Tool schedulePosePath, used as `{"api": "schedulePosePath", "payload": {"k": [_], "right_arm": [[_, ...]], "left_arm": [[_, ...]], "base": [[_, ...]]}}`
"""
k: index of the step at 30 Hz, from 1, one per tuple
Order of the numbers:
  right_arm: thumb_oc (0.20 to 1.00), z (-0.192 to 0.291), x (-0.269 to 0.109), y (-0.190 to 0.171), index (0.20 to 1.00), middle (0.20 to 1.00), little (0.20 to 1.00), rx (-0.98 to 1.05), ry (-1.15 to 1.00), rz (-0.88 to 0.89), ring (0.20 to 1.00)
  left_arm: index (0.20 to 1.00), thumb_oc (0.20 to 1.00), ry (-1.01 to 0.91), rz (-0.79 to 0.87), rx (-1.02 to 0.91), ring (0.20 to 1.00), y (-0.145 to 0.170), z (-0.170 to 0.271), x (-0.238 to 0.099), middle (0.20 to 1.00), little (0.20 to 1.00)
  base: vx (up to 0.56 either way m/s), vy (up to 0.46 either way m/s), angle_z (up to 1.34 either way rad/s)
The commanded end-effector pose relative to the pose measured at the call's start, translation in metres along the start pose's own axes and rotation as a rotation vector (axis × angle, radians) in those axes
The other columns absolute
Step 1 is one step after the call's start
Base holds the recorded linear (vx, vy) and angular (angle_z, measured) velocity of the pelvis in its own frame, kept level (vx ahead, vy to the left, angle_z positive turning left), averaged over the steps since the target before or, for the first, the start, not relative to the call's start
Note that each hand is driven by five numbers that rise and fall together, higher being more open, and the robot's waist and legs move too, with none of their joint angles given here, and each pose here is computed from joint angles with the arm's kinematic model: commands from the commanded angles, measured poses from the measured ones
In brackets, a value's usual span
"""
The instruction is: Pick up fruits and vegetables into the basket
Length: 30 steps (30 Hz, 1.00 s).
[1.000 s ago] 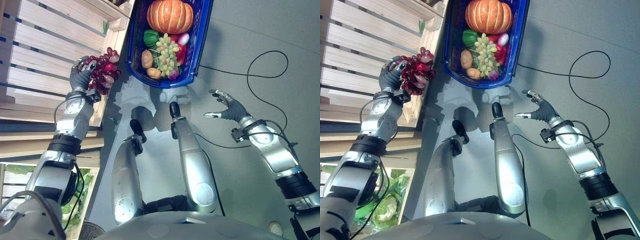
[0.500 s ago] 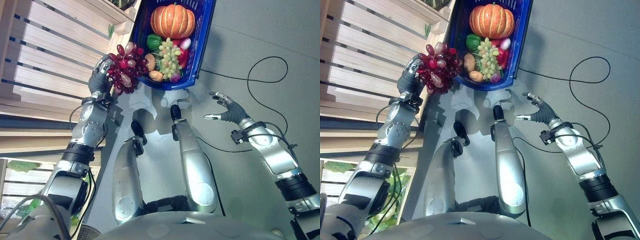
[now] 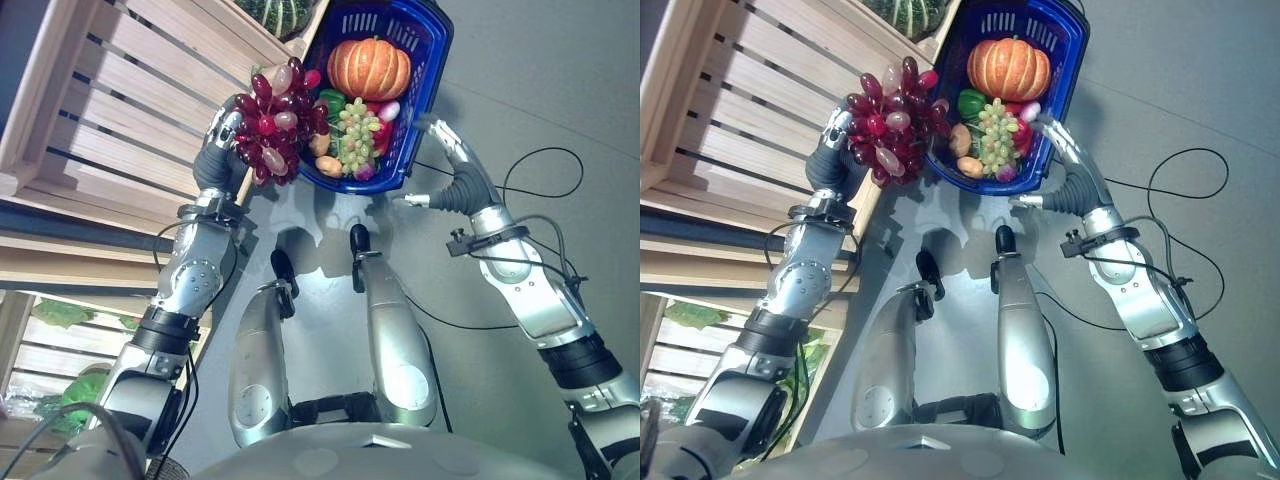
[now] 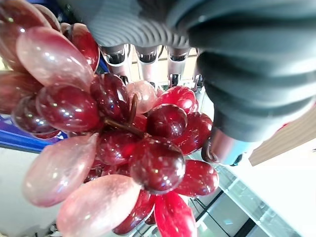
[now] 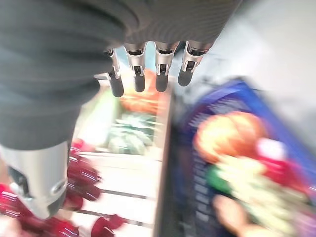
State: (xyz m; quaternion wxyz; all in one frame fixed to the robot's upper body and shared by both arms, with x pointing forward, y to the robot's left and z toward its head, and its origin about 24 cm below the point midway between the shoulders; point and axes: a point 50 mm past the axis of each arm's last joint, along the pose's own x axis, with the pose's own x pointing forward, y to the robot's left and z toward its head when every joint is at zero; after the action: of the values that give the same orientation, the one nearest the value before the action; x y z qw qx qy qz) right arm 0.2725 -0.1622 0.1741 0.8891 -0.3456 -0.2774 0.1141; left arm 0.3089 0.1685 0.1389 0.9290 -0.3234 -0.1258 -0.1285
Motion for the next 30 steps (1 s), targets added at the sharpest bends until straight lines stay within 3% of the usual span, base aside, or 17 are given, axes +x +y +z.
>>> {"api": "schedulePosePath", "payload": {"k": [1,9,15,21,26,30], "right_arm": [[1.0,0.037,0.002,0.008,1.0,1.0,1.0,0.383,-0.198,0.119,1.0],[1.0,0.069,0.02,0.049,1.0,1.0,1.0,0.773,-0.254,0.344,1.0],[1.0,0.078,0.027,0.071,1.0,1.0,1.0,0.901,-0.207,0.393,1.0],[1.0,0.075,0.033,0.071,1.0,1.0,1.0,0.855,-0.169,0.231,1.0],[1.0,0.068,0.037,0.055,1.0,1.0,1.0,0.671,-0.174,-0.044,1.0],[1.0,0.074,0.035,0.043,1.0,1.0,1.0,0.578,-0.254,-0.121,1.0]], "left_arm": [[0.2,0.2,-0.108,-0.132,0.116,0.2,-0.025,0.019,-0.006,0.2,0.2],[0.2,0.2,-0.152,-0.186,0.291,0.2,-0.045,0.019,-0.002,0.2,0.2],[0.2,0.2,-0.125,-0.222,0.292,0.2,-0.056,0.012,0.003,0.2,0.2],[0.2,0.2,-0.125,-0.262,0.267,0.2,-0.067,0.007,0.005,0.2,0.2],[0.2,0.2,-0.159,-0.259,0.249,0.2,-0.077,0.006,0.006,0.2,0.2],[0.2,0.2,-0.174,-0.247,0.228,0.2,-0.081,0.007,0.004,0.2,0.2]], "base": [[-0.02,-0.026,0.14],[-0.02,-0.046,0.15],[-0.01,-0.029,0.11],[-0.01,-0.008,0.04],[-0.01,0.031,0.01],[-0.01,0.036,-0.02]]}}
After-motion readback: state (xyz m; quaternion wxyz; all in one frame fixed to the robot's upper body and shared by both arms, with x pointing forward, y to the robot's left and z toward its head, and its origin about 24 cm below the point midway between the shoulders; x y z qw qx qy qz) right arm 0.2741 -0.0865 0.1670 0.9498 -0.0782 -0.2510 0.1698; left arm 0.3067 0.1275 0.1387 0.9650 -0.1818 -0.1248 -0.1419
